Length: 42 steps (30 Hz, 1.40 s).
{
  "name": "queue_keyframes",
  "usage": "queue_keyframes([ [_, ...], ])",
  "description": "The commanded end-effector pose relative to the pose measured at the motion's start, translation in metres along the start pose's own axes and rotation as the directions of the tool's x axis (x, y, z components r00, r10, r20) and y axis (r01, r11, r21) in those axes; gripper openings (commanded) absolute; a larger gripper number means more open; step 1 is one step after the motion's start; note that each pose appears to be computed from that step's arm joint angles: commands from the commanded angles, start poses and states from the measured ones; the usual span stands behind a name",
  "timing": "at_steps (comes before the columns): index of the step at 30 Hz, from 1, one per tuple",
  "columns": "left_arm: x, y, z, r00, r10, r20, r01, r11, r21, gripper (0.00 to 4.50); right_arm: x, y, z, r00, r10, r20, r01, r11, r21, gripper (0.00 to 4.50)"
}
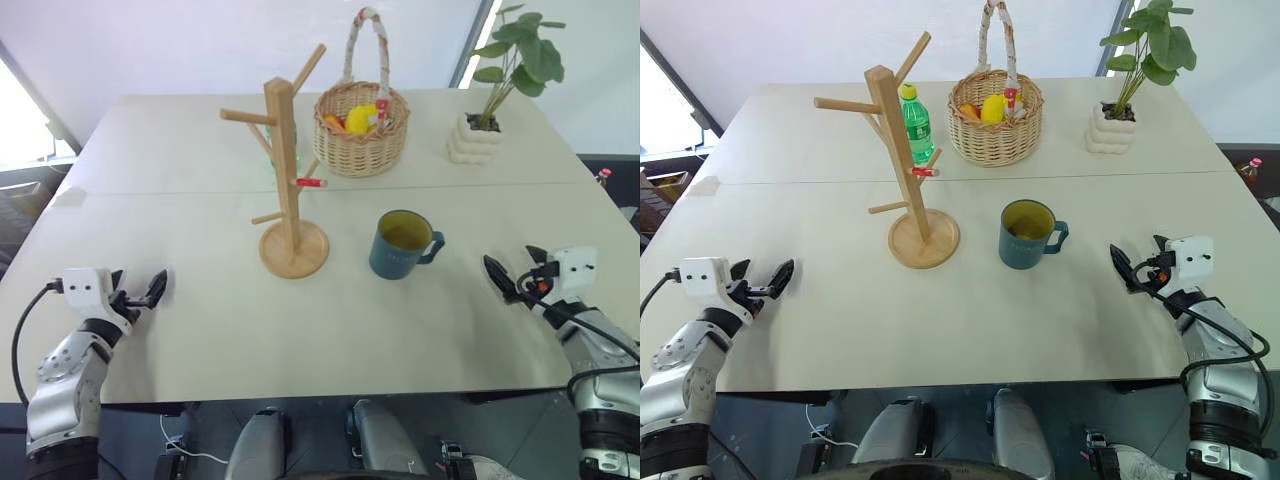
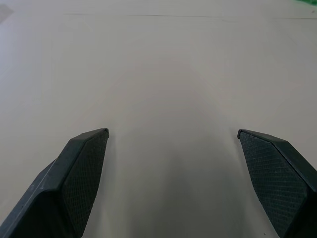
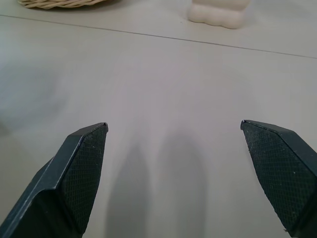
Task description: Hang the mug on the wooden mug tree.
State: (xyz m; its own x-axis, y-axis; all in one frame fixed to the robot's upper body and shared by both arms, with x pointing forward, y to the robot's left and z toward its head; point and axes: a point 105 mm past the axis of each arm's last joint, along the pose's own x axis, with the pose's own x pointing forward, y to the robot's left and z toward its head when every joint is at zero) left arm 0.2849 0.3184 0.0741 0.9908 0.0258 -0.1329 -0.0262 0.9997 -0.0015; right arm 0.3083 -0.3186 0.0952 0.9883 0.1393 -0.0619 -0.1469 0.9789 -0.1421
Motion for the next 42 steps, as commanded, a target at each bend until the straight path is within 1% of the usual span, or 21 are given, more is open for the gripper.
queue_keyframes([
  [1,-0.003,0.005,0.014,0.999,0.013,0.038,-0.014,0.999,0.029,4.50,0.000,-0.005,0.010,0.999,-0.010,0.032,0.011,1.000,-0.022,4.47],
  [4,-0.002,0.006,0.016,0.999,0.016,0.039,-0.017,1.000,0.027,4.50,0.000,-0.005,0.010,0.999,-0.011,0.034,0.012,1.000,-0.023,4.47],
  [8,0.000,-0.001,0.019,0.998,-0.021,0.051,0.020,1.000,0.009,4.50,-0.001,-0.004,0.010,0.999,-0.011,0.037,0.011,1.000,-0.025,4.47],
  [11,0.000,-0.020,0.024,0.991,-0.118,0.063,0.116,0.993,0.036,4.50,-0.004,0.001,0.010,0.999,0.010,0.038,-0.009,1.000,-0.026,4.47],
  [13,-0.004,-0.048,0.029,0.966,-0.246,0.083,0.244,0.969,0.033,4.50,-0.006,0.009,0.009,0.998,0.045,0.035,-0.044,0.999,-0.026,4.47],
  [15,-0.010,-0.069,0.031,0.936,-0.341,0.091,0.340,0.940,0.031,4.50,-0.007,0.015,0.010,0.997,0.072,0.032,-0.071,0.997,-0.033,4.47],
  [17,-0.018,-0.099,0.030,0.877,-0.474,0.071,0.472,0.880,0.048,4.50,-0.008,0.025,0.012,0.994,0.106,0.034,-0.105,0.994,-0.042,4.47],
  [18,-0.021,-0.108,0.029,0.856,-0.513,0.064,0.510,0.859,0.051,4.50,-0.008,0.028,0.012,0.993,0.116,0.034,-0.114,0.993,-0.044,4.47],
  [22,-0.035,-0.161,0.026,0.699,-0.716,0.009,0.710,0.695,0.111,4.50,-0.011,0.054,0.013,0.982,0.187,0.040,-0.185,0.981,-0.057,4.47],
  [26,-0.042,-0.196,0.032,0.571,-0.821,-0.002,0.813,0.566,0.138,4.50,-0.009,0.069,0.016,0.978,0.197,0.067,-0.193,0.979,-0.062,4.47],
  [28,-0.044,-0.208,0.035,0.529,-0.848,0.002,0.838,0.523,0.153,4.50,-0.006,0.074,0.018,0.977,0.196,0.084,-0.191,0.980,-0.064,4.47],
  [31,-0.042,-0.220,0.045,0.496,-0.868,0.031,0.854,0.494,0.162,4.50,0.001,0.077,0.023,0.979,0.164,0.121,-0.158,0.986,-0.058,4.47],
  [35,-0.044,-0.229,0.052,0.465,-0.884,0.048,0.868,0.466,0.171,4.50,0.008,0.080,0.023,0.980,0.148,0.133,-0.142,0.988,-0.052,4.47],
  [42,-0.046,-0.236,0.056,0.443,-0.895,0.053,0.878,0.445,0.178,4.50,0.019,0.089,0.026,0.975,0.153,0.163,-0.149,0.988,-0.040,4.47],
])
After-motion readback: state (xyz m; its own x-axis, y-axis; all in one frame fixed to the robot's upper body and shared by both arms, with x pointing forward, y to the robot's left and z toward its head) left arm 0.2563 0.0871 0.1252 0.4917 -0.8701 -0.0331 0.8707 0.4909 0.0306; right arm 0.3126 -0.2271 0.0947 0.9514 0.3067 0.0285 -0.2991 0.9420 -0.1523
